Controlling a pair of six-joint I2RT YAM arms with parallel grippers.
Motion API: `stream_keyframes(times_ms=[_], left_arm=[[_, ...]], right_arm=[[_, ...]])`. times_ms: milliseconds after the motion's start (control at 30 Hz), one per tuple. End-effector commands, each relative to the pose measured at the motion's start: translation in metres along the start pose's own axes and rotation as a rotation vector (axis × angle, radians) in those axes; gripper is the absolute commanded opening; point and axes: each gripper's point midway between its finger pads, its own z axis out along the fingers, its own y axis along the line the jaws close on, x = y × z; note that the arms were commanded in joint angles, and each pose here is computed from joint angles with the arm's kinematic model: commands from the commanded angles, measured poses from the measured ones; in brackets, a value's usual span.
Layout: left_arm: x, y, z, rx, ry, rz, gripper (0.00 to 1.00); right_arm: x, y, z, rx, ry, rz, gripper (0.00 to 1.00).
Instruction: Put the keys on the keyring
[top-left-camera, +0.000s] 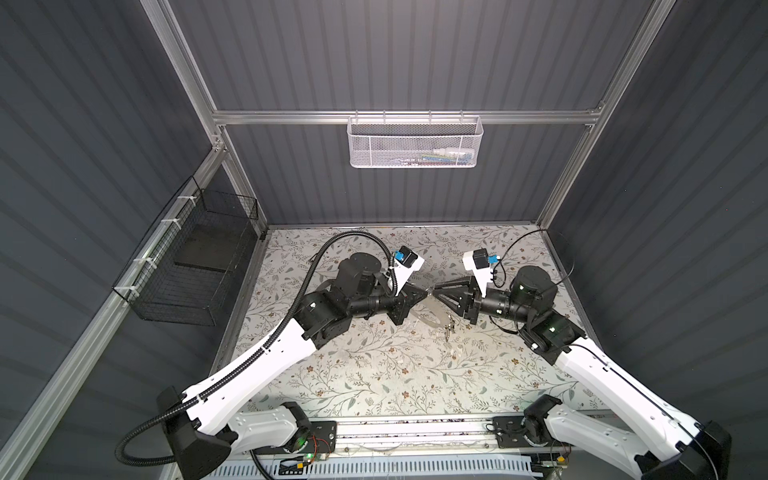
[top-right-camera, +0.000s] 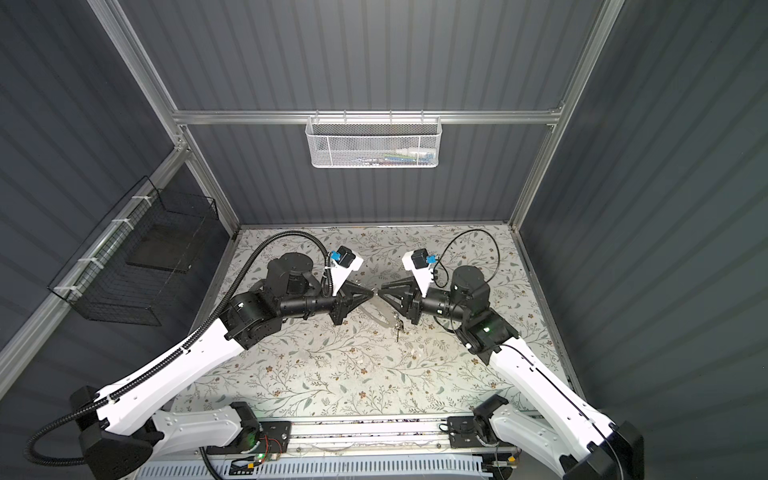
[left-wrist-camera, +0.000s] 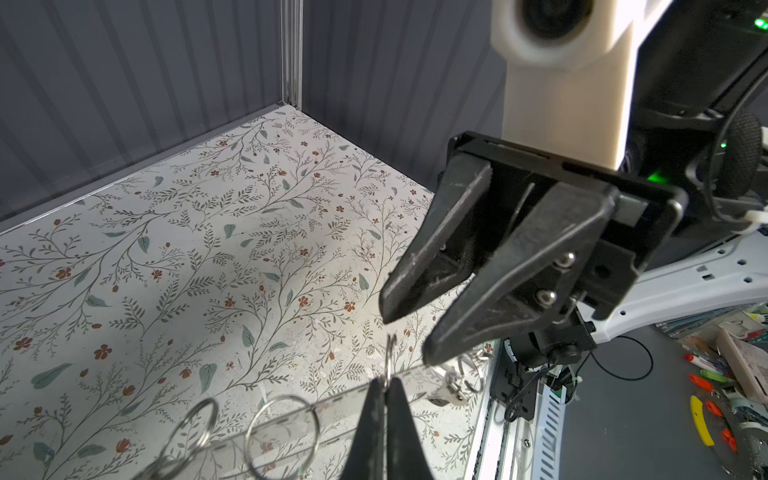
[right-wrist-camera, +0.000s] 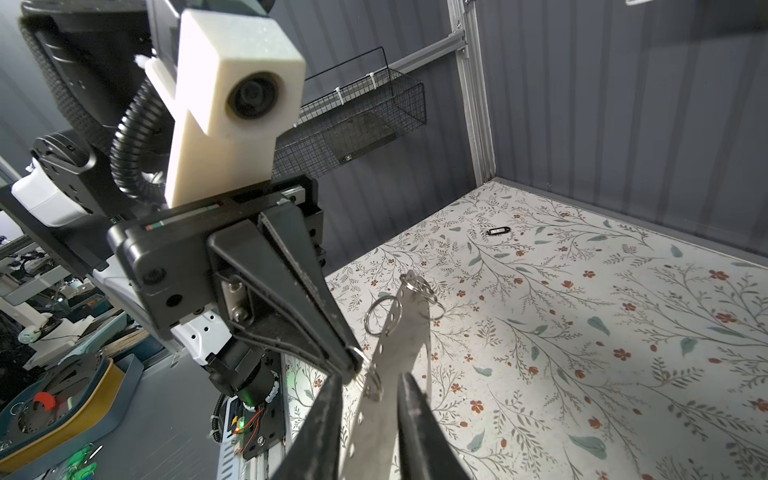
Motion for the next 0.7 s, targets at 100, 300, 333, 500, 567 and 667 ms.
stream_keyframes(times_ms=[100, 300, 333, 500, 567, 667], left_arm=[[-0.017, -0.015, -0.006, 0.066, -0.032, 0.039, 0.00], [-0.017, -0.017, -0.004, 0.078, -0.027, 0.038, 0.00], [-0.017, -0.016, -0.004, 0.077, -0.026, 0.037, 0.00], [-0.018, -0.015, -0.004, 0.069, -0.030, 0.037, 0.00], [-0.018, -0.016, -0.005, 0.069, -0.031, 0.037, 0.00], [-0.017, -0.016, -0.005, 0.070, -0.030, 0.037, 0.00]], right_arm=[[-0.011, 0.011, 0.002, -0.051, 0.003, -0.031, 0.22], [-0.007, 0.012, 0.006, -0.065, 0.024, -0.024, 0.19], [-0.006, 0.012, 0.006, -0.065, 0.027, -0.023, 0.19], [-0.001, 0.010, 0.006, -0.056, 0.042, -0.022, 0.21], [0.002, 0.008, 0.006, -0.047, 0.047, -0.019, 0.20], [0.005, 0.006, 0.005, -0.035, 0.054, -0.018, 0.18]])
